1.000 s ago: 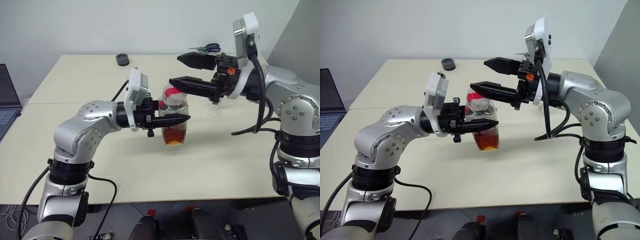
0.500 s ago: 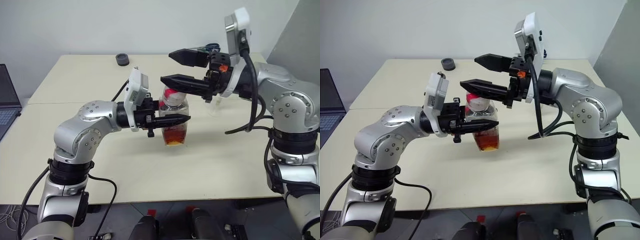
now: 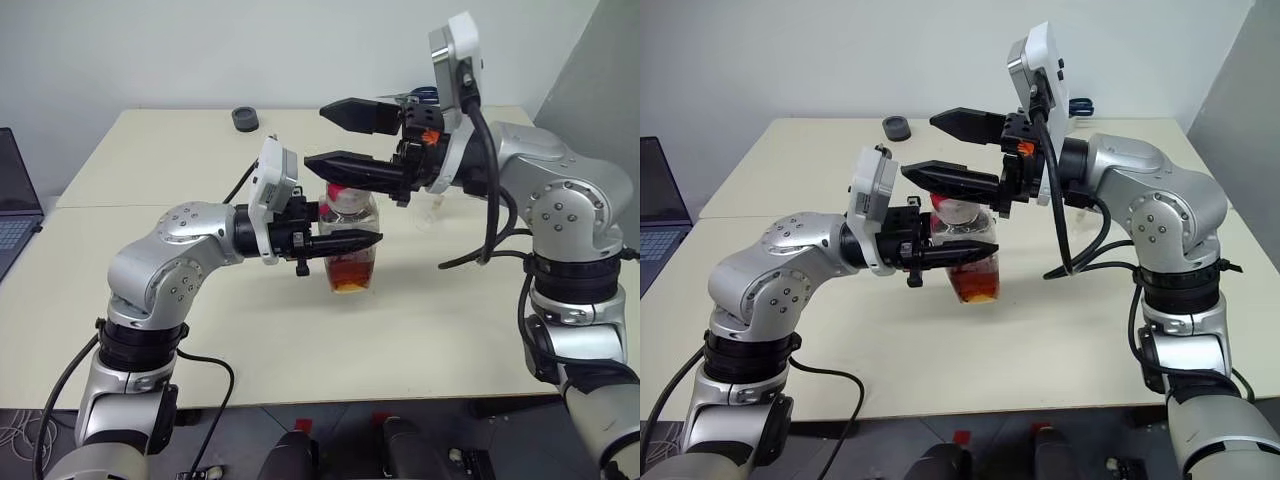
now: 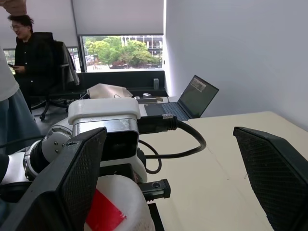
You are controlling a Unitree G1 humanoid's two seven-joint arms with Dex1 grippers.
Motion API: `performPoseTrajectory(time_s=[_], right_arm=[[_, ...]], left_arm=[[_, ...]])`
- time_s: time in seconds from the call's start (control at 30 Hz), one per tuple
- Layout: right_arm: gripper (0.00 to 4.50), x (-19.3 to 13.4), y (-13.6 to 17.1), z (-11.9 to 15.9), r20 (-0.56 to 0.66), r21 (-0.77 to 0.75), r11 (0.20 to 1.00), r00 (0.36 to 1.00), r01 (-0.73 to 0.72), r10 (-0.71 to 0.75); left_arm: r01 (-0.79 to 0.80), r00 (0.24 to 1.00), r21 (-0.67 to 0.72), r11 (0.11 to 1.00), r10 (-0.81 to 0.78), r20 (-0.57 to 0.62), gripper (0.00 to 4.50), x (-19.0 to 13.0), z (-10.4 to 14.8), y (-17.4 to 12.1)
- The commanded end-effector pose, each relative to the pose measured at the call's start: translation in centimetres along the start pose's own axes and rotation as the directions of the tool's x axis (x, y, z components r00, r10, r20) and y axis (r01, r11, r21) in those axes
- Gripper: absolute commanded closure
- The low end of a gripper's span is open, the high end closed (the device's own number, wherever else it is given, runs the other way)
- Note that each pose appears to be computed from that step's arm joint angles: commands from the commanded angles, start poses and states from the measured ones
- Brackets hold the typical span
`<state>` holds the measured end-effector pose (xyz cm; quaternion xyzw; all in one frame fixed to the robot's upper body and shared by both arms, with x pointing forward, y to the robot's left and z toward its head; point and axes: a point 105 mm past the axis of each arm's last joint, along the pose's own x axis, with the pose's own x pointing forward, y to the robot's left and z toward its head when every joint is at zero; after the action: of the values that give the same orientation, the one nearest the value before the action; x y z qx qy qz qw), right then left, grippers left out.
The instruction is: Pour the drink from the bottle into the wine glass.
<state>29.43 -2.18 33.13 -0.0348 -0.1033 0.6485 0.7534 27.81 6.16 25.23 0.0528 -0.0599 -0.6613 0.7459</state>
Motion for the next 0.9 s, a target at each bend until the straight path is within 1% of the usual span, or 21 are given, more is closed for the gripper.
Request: performPoseTrajectory(time_s=[0.03, 0.2, 0.27, 0.33, 0.47, 0.6, 0.9], right_arm=[[0.03, -0.6, -0.2, 2.2, 0.042, -0.066, 0.998, 0.999, 0.014, -0.011], [0.03, -1.4, -0.4, 3.9, 0.062, -0.062, 0.998, 0.998, 0.025, -0.022], [0.03, -1.9, 0.0, 4.6, 0.069, -0.035, 0.999, 0.998, 0.007, -0.005], [0.03, -2.4, 0.7, 4.7, 0.044, -0.021, 1.0, 0.999, -0.02, 0.021], [0.03, -3.6, 2.1, 3.8, -0.025, -0.007, 0.998, 0.998, -0.065, 0.065], [0.03, -3.9, 3.3, 2.6, -0.073, -0.007, 0.995, 0.992, -0.103, 0.103], [0.03, -3.5, 4.4, -0.2, -0.094, -0.046, 0.993, 0.99, -0.109, 0.105]], left_arm=[[0.013, 0.999, 0.062, 0.998, -0.016, 0.034, 2.74, 0.0, 1.4, -0.7], [0.012, 0.999, 0.06, 0.998, -0.014, 0.034, 2.74, 0.0, 1.4, -0.8], [0.012, 0.999, 0.06, 0.998, -0.014, 0.035, 2.74, 0.0, 1.3, -0.7], [0.011, 0.999, 0.06, 0.998, -0.014, 0.035, 2.74, 0.0, 1.3, -0.7], [0.012, 0.999, 0.058, 0.998, -0.014, 0.036, 2.74, 0.1, 1.3, -0.7], [0.014, 0.999, 0.057, 0.998, -0.017, 0.038, 2.74, 0.2, 1.3, -0.6], [0.025, 0.999, 0.057, 0.998, -0.027, 0.033, 2.74, 0.3, 1.3, -0.8]])
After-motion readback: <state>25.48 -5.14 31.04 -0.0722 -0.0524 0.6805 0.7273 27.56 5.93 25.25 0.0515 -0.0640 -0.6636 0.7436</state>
